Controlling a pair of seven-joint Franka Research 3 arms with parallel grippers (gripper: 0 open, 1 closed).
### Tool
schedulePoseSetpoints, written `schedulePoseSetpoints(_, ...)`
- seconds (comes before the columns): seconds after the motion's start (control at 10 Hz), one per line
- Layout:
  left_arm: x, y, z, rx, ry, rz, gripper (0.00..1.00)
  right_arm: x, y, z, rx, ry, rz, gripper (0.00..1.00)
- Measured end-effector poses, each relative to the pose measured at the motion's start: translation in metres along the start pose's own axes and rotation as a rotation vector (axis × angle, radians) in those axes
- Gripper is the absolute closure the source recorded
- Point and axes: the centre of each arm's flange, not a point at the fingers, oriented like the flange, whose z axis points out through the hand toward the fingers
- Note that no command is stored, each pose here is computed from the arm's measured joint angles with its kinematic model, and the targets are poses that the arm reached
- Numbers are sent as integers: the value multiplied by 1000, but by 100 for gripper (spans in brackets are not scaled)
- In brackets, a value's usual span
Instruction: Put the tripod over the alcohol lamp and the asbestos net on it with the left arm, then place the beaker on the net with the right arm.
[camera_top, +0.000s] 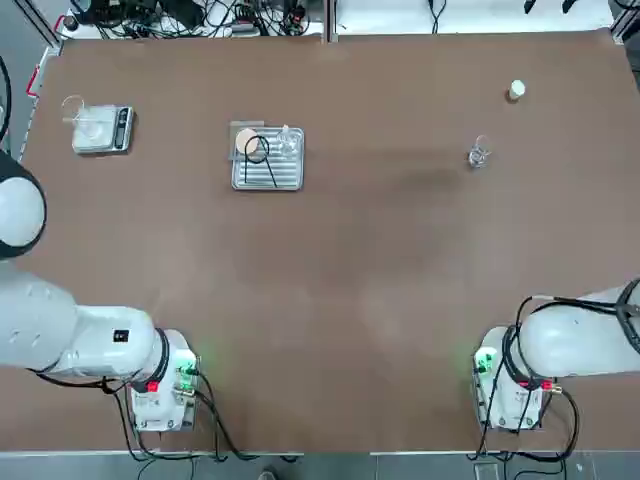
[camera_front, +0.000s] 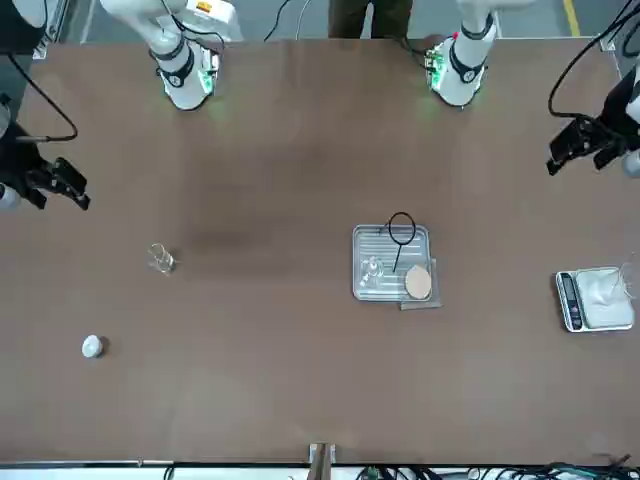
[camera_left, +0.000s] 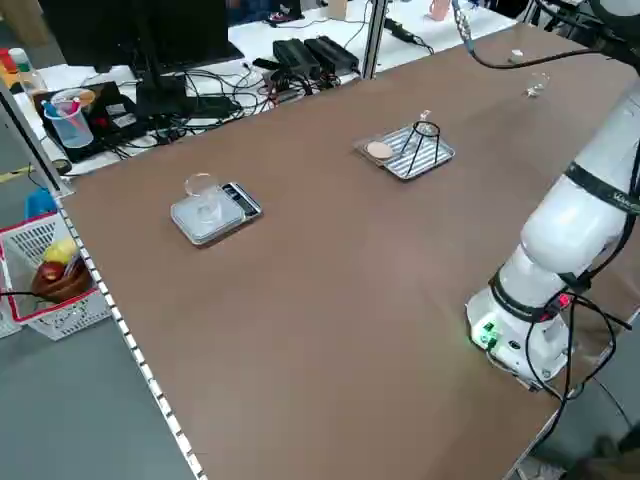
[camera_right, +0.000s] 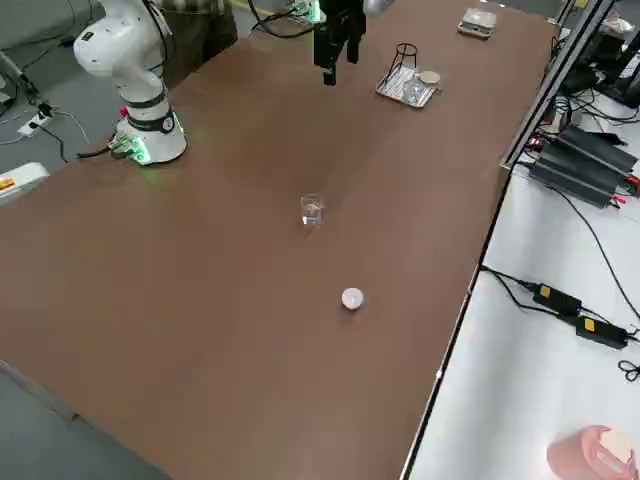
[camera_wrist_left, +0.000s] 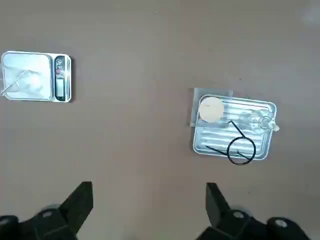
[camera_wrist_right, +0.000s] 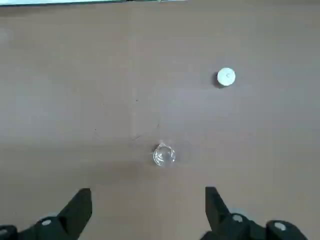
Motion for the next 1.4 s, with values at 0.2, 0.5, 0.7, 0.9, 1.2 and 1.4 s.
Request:
schedulePoseSetpoints(0.2,-2,1,-1,0,-1,4,0,0,0,0,0,0,0,0)
schedulePoseSetpoints(0.5,-2,1,1,2,-11,8,1,0,0,1,0,-2,0,0)
schedulePoseSetpoints(0.7,3,12,15,4,-33,38,1,1,0,2,0,-3,0,0)
schedulePoseSetpoints(0.9,7,57,37,2,-53,115,0,1,0,2,0,-3,0,0)
schedulePoseSetpoints(1.2,3,144,81,3,-85,236,0,1,0,2,0,-3,0,0)
schedulePoseSetpoints(1.4,18,169,130,-24,-128,255,1,1,0,2,-1,-3,0,0)
